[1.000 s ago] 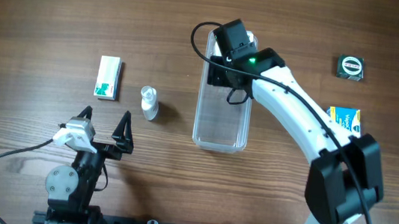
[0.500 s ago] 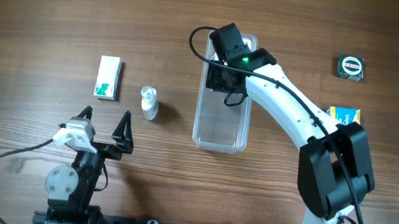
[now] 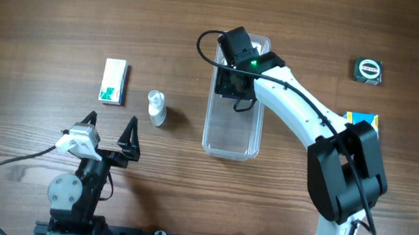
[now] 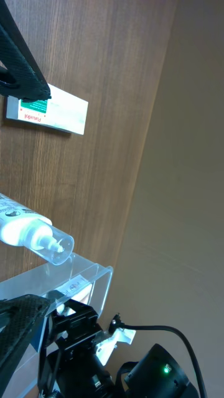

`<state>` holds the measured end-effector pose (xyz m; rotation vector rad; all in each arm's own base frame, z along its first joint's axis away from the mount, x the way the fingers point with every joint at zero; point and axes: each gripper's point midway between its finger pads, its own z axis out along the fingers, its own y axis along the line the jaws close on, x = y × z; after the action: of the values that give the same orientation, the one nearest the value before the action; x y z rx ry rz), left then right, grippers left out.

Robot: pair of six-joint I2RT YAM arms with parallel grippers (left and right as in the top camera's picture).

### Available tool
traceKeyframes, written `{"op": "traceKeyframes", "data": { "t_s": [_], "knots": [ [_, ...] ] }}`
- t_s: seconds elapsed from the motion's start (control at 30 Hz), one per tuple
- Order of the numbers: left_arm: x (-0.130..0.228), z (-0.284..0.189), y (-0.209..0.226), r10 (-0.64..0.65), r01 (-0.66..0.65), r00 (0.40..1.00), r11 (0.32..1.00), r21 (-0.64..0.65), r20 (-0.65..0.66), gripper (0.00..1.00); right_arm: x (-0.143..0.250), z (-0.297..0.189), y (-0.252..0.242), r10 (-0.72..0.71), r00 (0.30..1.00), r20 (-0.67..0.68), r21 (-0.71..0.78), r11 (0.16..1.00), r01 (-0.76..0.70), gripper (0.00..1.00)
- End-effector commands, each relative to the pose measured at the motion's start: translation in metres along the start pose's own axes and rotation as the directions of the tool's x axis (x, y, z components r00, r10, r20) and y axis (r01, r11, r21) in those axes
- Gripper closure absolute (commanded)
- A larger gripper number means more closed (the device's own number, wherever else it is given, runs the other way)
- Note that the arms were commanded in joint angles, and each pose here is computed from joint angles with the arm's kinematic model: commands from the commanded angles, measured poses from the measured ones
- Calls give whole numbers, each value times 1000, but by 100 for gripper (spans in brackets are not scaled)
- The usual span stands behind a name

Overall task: Pack container
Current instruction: 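Carry the Hansaplast box left over the clear container and lower it, then open the right gripper to release the box and lift away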

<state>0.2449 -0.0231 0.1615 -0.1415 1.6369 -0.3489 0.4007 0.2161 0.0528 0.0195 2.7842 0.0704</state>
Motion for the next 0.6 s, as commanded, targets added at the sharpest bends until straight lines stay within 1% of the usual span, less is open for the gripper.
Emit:
{"op": "traceKeyframes", "data": {
  "t_s": [0.0,0.1,0.23,0.57],
  "knots": [
    [1,0,0,23,-23,1000,1000,3,0,0,-2,5,-3,15,1000,8,17,1000,-15,20],
    [1,0,0,23,-23,1000,1000,3,0,0,-2,5,-2,15,1000,10,17,1000,-15,19],
    [1,0,0,23,-23,1000,1000,3,0,0,-5,4,-5,14,1000,22,33,999,-15,15],
    [1,0,0,23,-23,1000,1000,3,0,0,-11,-3,-4,13,999,32,33,999,-14,13]
  ]
}}
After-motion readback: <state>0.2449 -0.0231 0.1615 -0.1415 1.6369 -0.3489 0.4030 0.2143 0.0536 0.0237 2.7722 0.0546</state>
